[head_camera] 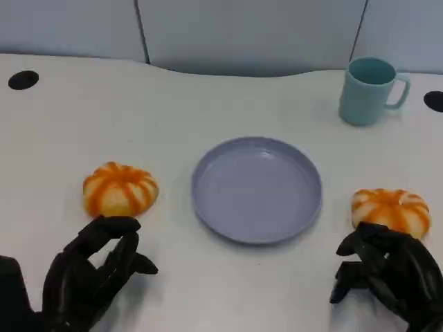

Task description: Grasp the bread from the table and place it into the plate.

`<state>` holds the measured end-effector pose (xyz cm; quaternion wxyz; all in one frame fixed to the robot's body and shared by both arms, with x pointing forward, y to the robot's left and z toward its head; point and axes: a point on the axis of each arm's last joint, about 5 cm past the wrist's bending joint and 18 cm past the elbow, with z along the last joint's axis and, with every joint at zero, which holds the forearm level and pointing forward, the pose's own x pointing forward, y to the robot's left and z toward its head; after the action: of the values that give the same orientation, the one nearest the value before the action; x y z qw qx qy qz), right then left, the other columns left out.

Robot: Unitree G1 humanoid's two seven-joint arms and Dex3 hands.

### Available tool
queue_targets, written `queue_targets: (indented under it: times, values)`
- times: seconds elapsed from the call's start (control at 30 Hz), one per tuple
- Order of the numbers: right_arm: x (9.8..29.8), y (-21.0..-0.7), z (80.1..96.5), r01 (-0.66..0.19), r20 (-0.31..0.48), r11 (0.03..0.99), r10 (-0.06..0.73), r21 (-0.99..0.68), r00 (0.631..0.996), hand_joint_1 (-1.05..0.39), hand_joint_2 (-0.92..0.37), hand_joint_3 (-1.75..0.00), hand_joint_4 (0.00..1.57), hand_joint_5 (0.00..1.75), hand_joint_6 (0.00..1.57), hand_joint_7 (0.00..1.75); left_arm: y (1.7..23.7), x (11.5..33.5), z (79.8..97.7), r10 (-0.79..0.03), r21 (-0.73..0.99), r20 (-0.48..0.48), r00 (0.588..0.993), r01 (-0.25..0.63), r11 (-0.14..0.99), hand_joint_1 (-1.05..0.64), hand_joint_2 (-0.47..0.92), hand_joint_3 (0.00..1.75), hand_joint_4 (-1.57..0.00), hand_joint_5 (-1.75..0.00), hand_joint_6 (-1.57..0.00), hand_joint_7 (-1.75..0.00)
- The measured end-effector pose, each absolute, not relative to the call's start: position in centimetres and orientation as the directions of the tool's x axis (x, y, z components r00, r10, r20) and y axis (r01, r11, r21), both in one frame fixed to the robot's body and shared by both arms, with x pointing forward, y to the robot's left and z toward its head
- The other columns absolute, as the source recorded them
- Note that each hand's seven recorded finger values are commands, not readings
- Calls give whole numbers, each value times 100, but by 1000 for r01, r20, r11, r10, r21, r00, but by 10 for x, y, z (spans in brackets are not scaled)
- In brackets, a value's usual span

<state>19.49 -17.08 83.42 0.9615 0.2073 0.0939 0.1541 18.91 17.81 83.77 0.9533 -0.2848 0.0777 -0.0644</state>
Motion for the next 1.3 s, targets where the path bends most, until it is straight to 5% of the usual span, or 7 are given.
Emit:
queue_targets:
  times: [1.07, 1.2, 1.3]
  values:
    - [195, -172, 832, -261, -112, 857, 342, 444, 933, -96, -78, 0, 141, 87, 125, 80, 178, 189, 838, -168, -555, -111, 980, 79, 828, -25, 92, 44, -68, -150, -64, -124]
    - [195, -172, 832, -261, -113, 858, 342, 443, 933, -97, -79, 0, 143, 87, 125, 80, 178, 189, 838, -164, -534, -100, 981, 86, 841, -28, 92, 34, -69, -135, -71, -83]
    - [195, -172, 832, -262, -110, 858, 342, 441, 933, -96, -79, -1, 143, 86, 125, 80, 179, 190, 840, -157, -468, -34, 987, 123, 875, -28, 92, 29, -68, -108, -82, -30]
